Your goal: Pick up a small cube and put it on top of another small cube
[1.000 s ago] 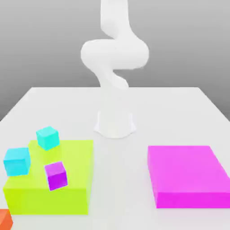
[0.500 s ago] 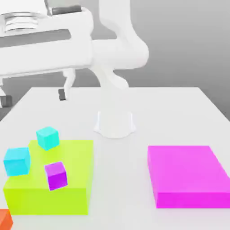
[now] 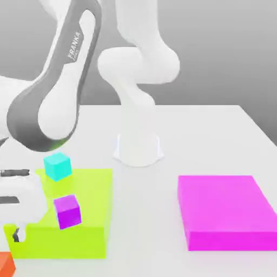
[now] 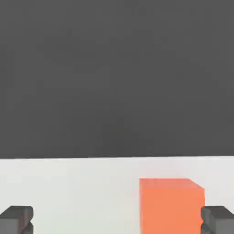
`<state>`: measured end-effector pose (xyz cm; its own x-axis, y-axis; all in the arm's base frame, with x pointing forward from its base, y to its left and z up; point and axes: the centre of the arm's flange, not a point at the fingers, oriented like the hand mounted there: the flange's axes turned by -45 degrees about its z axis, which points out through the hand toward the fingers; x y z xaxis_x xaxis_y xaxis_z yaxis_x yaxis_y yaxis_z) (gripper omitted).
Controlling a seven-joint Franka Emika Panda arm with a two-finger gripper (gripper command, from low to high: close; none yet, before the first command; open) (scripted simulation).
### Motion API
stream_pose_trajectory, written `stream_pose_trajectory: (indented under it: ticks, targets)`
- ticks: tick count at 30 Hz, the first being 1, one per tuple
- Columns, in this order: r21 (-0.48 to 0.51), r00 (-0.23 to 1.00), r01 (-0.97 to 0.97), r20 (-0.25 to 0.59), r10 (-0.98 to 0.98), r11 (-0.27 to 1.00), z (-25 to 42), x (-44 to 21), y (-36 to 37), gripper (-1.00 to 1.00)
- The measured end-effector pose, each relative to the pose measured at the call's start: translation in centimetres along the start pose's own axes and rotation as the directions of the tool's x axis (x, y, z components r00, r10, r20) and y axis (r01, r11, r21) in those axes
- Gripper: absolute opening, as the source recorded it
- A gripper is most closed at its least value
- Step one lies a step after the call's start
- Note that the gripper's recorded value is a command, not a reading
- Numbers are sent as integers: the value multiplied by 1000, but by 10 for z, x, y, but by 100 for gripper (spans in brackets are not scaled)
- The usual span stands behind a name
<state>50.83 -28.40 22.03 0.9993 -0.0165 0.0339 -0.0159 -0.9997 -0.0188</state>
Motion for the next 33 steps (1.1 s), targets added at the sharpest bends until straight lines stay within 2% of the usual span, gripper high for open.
stream_pose_trajectory:
  ticks: [4,5,11,15,21,27,33]
  targets:
    - [-19,999,5,31,-5,1000,60,-8,14,0]
    - [-19,999,5,33,-4,1000,75,-10,15,-100]
    - [-18,999,4,33,-4,1000,82,-11,15,-100]
    - [-18,999,5,34,-5,1000,37,-9,14,-100]
    - [-39,979,-202,-24,201,979,5,-106,114,-100]
    - [70,999,18,-52,-15,997,-15,-159,107,-100]
    - [133,941,329,-135,-311,935,-39,-195,79,-100]
